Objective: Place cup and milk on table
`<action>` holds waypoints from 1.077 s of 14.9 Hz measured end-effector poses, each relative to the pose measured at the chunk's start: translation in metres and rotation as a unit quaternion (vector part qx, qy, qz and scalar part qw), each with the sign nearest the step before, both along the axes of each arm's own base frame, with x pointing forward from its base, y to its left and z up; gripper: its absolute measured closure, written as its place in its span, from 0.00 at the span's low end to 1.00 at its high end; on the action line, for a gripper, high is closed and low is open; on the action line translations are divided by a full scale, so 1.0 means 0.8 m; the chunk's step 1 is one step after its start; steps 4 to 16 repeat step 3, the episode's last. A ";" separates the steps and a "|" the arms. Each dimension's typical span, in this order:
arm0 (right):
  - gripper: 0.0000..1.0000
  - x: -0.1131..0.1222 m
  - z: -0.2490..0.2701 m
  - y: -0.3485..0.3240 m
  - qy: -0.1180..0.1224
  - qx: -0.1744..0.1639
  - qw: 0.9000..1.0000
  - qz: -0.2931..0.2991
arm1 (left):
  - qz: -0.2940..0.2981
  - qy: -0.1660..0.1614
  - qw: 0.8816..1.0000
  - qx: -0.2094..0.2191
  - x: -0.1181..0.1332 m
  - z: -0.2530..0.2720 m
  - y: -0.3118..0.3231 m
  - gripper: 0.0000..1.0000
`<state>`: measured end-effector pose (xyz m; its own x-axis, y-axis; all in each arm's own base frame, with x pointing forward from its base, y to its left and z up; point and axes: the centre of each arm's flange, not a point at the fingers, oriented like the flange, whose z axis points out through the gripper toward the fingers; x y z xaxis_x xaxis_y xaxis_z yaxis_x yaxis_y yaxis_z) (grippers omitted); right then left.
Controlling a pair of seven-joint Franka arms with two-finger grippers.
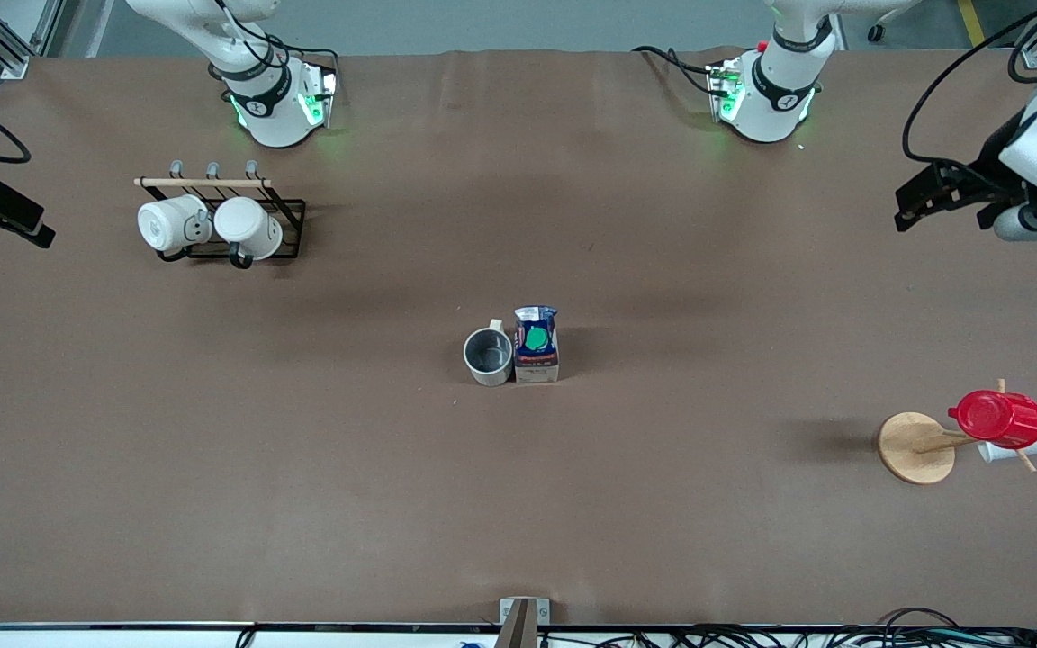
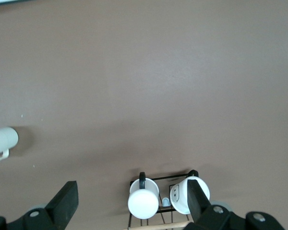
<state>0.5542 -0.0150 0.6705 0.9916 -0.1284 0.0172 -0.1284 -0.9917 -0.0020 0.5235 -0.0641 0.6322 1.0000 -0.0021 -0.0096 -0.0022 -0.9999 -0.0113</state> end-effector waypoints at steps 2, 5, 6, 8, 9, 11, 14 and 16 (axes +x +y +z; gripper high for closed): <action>0.00 0.000 0.000 -0.001 0.001 0.000 1.000 0.011 | -0.004 -0.002 1.000 0.001 -0.011 0.004 -0.005 0.00; 0.00 0.000 0.000 -0.001 0.001 0.000 1.000 0.013 | -0.005 -0.004 1.000 0.002 -0.014 0.006 -0.007 0.00; 0.00 0.000 0.000 -0.001 0.001 0.000 1.000 0.013 | -0.005 -0.004 1.000 0.002 -0.014 0.006 -0.007 0.00; 0.00 0.000 0.000 -0.001 0.001 0.000 1.000 0.013 | -0.005 -0.004 1.000 0.002 -0.014 0.006 -0.007 0.00; 0.00 0.000 0.000 -0.001 0.001 0.000 1.000 0.013 | -0.005 -0.004 1.000 0.002 -0.014 0.006 -0.007 0.00; 0.00 0.000 0.000 -0.001 0.001 0.000 1.000 0.013 | -0.005 -0.004 1.000 0.002 -0.014 0.006 -0.007 0.00; 0.00 0.000 0.000 -0.001 0.001 0.000 1.000 0.013 | -0.005 -0.004 1.000 0.002 -0.014 0.006 -0.007 0.00; 0.00 0.000 0.000 -0.001 0.001 0.000 1.000 0.013 | -0.005 -0.004 1.000 0.002 -0.014 0.006 -0.007 0.00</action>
